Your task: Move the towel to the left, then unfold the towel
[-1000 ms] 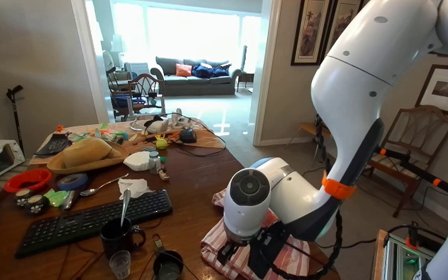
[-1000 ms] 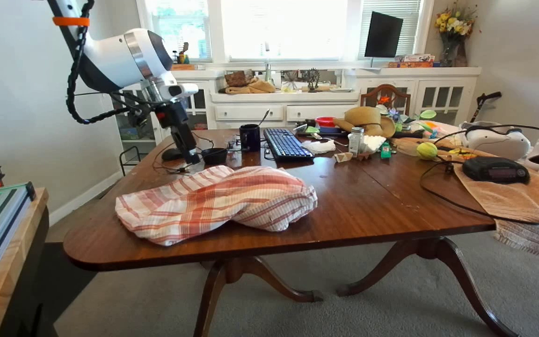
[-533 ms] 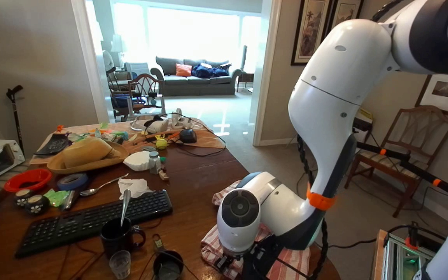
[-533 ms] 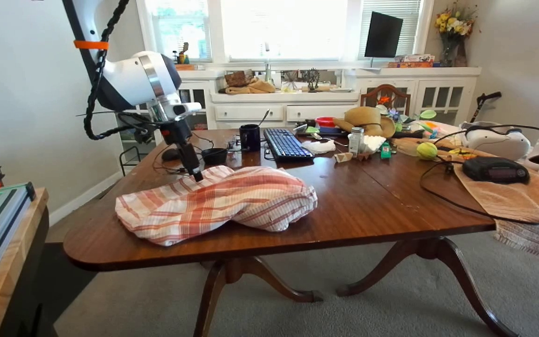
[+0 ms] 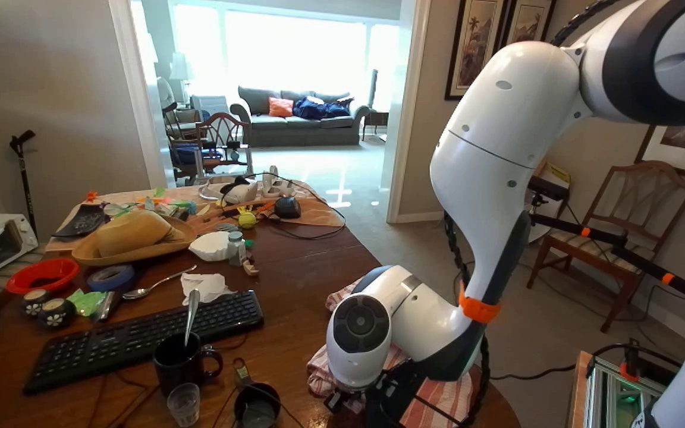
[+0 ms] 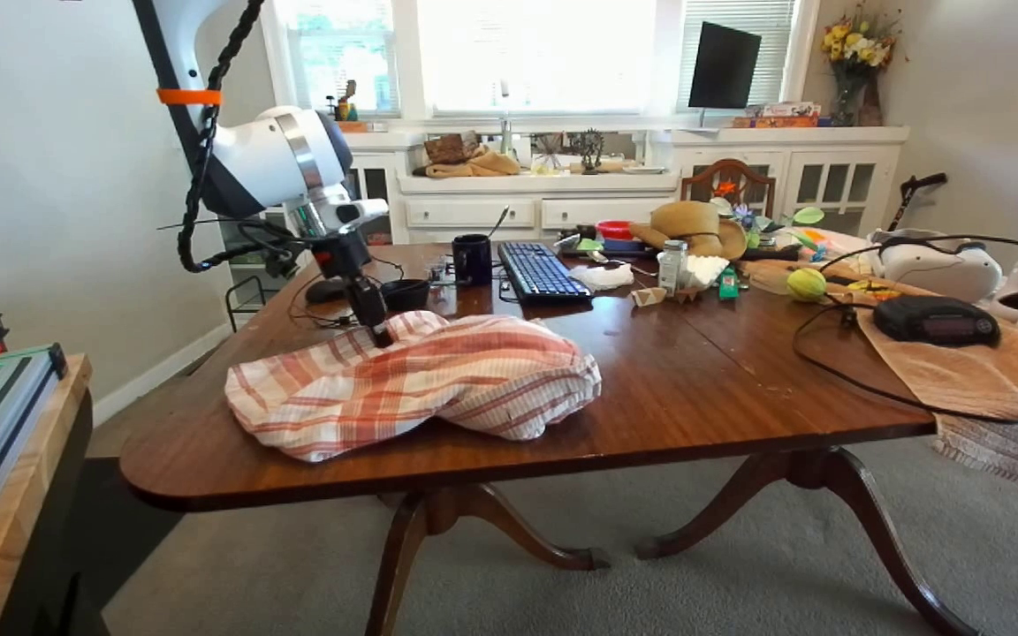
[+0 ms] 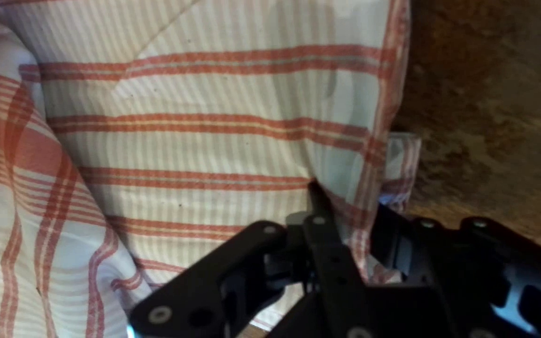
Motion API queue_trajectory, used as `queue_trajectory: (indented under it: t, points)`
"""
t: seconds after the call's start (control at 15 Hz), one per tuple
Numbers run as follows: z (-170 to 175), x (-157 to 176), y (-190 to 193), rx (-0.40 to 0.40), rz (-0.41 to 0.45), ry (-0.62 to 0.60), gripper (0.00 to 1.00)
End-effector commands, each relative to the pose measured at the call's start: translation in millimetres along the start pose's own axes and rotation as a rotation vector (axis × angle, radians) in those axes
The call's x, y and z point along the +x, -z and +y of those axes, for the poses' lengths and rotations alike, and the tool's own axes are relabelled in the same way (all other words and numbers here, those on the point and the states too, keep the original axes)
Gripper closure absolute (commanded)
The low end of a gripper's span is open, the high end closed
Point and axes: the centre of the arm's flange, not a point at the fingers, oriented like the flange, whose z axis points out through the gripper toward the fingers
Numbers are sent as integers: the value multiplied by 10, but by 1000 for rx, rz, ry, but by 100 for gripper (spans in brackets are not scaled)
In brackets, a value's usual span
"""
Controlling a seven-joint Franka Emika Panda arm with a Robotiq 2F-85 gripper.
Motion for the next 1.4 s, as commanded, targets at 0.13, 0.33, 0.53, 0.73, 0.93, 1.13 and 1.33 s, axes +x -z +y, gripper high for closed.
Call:
queue_trajectory:
  t: [0.13,0.33,0.53,0.73,0.93,1.13,1.33]
  points:
    - [-288,-118,-24,28,-5,61,96]
    - [-540,-234,147,59,0,118,96]
    - [-758,-337,264,90,20,162,96]
    - [-947,-425,362,110,22,198,96]
    - [-1110,-484,419,130,29,221,96]
    - [-1268,-522,468,147,36,247,96]
    - [-1346,-534,523,144,43,267,96]
